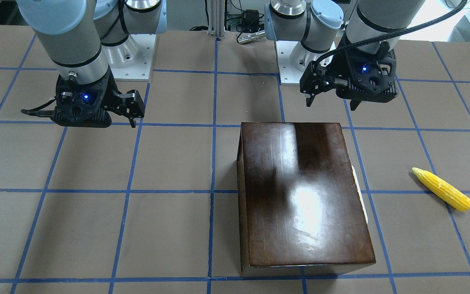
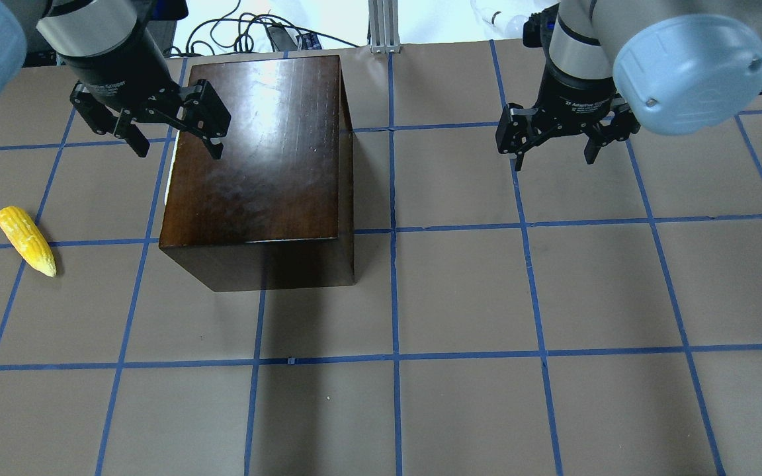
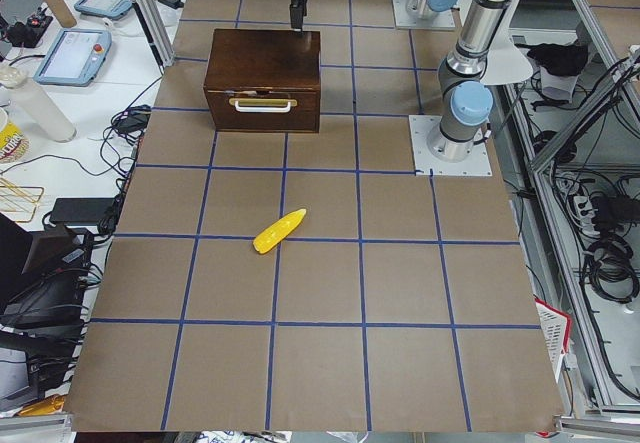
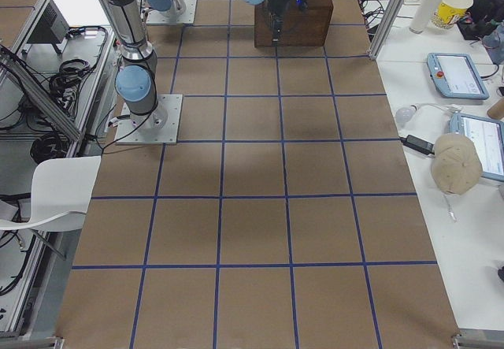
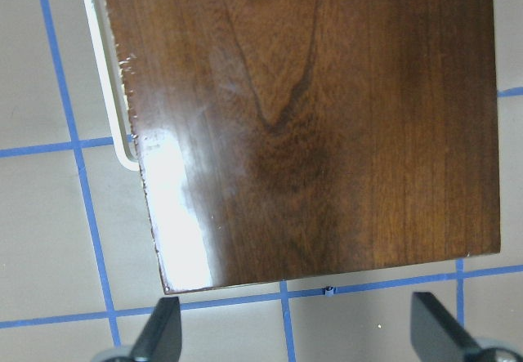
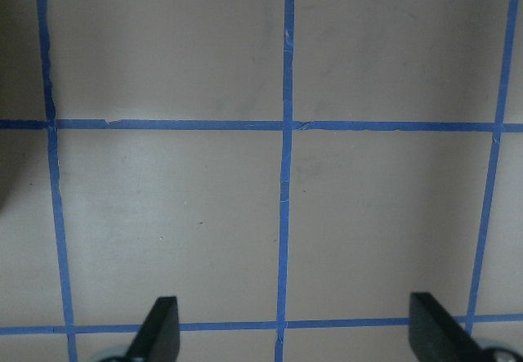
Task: Open drawer and put corn inside
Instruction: 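Raise the left gripper off the box top and move it toward the drawer side, then lower the left gripper beside the box to the white drawer handle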
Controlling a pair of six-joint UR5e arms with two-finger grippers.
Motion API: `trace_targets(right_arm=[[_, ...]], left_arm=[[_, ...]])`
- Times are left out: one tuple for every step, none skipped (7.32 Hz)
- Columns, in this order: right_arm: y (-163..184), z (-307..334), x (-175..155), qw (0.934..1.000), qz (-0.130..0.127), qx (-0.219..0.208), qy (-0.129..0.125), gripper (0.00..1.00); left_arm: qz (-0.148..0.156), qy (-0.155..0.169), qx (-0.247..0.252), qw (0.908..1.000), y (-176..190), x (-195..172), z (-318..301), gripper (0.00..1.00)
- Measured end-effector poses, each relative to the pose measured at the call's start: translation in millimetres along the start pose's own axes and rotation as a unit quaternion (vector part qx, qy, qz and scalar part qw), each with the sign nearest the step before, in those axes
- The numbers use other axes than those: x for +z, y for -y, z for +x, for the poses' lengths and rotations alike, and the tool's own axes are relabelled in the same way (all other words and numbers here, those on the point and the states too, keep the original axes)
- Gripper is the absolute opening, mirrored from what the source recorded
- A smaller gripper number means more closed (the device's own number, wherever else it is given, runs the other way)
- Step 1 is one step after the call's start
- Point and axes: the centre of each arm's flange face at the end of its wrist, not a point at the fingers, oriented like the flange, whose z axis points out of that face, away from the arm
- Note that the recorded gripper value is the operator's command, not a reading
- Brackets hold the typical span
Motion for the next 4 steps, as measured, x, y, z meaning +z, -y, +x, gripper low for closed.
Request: trace_targets(right_arm=[[0.0, 0.0, 0.1, 1.0000, 0.000, 0.000, 0.000, 1.00], [0.0, 0.0, 0.1, 1.0000, 0.000, 0.000, 0.000, 1.00], [0.0, 0.1, -0.1, 1.0000, 0.000, 0.000, 0.000, 1.00], [-0.1, 0.1, -0.2, 1.0000, 0.000, 0.000, -0.001, 1.00]], left_arm=[[0.004, -0.004, -0.024, 0.9997, 4.9, -4.5, -27.3, 1.00], [0.008, -0.006, -0.044, 0.9990, 8.8, -9.7, -57.7, 1.00], [0.008, -0.006, -0.055, 0.9984, 13.2, -9.7, -90.6, 1.00], [0.004, -0.008, -0.065, 0.9978, 17.2, -4.8, -124.9, 1.00]])
